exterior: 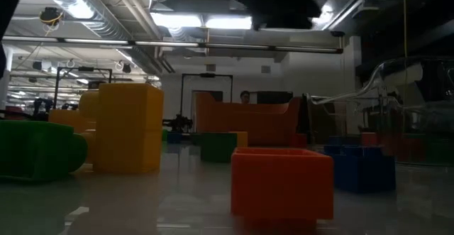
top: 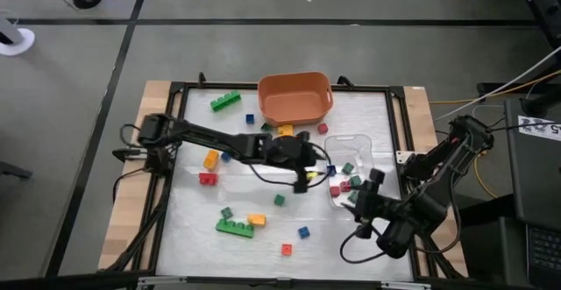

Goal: Sort blocks by size
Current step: Put the big yellow game piece into the orange bin

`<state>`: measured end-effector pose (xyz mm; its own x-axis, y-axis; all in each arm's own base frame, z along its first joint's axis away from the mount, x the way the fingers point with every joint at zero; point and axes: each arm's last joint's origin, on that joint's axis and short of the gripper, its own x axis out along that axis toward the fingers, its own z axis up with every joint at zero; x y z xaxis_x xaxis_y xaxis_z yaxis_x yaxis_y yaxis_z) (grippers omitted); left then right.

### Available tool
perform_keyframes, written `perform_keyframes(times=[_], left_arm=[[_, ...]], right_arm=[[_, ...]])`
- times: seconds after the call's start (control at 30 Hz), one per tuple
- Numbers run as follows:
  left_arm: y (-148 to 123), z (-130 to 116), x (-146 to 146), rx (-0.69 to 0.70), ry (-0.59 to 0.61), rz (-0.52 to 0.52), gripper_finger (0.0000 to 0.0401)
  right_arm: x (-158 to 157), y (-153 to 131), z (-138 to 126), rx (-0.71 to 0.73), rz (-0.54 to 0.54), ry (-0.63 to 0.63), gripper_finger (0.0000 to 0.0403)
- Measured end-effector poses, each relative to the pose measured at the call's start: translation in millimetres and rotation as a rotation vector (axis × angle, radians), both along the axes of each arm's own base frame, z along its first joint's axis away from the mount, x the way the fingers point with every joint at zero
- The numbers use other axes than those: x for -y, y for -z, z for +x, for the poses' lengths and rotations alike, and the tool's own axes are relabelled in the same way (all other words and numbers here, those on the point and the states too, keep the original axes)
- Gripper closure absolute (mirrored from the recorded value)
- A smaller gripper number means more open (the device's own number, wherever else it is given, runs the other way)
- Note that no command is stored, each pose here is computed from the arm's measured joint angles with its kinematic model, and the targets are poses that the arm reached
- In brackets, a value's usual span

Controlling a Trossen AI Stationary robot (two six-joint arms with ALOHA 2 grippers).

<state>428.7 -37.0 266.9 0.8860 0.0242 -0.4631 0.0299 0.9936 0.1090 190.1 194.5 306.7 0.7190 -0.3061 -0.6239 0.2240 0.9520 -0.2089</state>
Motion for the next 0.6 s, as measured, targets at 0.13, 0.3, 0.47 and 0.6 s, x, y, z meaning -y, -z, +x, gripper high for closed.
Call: perform_keyframes(times=[0.13, 0.3, 0.47, 0.6], left_arm=[[-11.6, -35.4, 15.7, -0.232, 0.063, -0.071, 0.0218], [-4.8, -70.0, 48.0, -0.516, 0.098, -0.133, 0.0217], [4.4, -91.0, 83.3, -0.668, 0.122, -0.132, 0.0217], [5.2, -98.7, 102.3, -0.677, 0.165, -0.115, 0.0214]], right_arm=[[-4.7, 19.3, 8.7, 0.023, -0.005, -0.066, 0.0183], [-3.0, 36.6, 14.5, 0.025, 0.015, -0.080, 0.0183], [2.4, 46.2, 16.8, 0.005, 0.020, -0.063, 0.0183], [4.4, 47.0, 18.8, 0.002, 0.027, -0.055, 0.0183]])
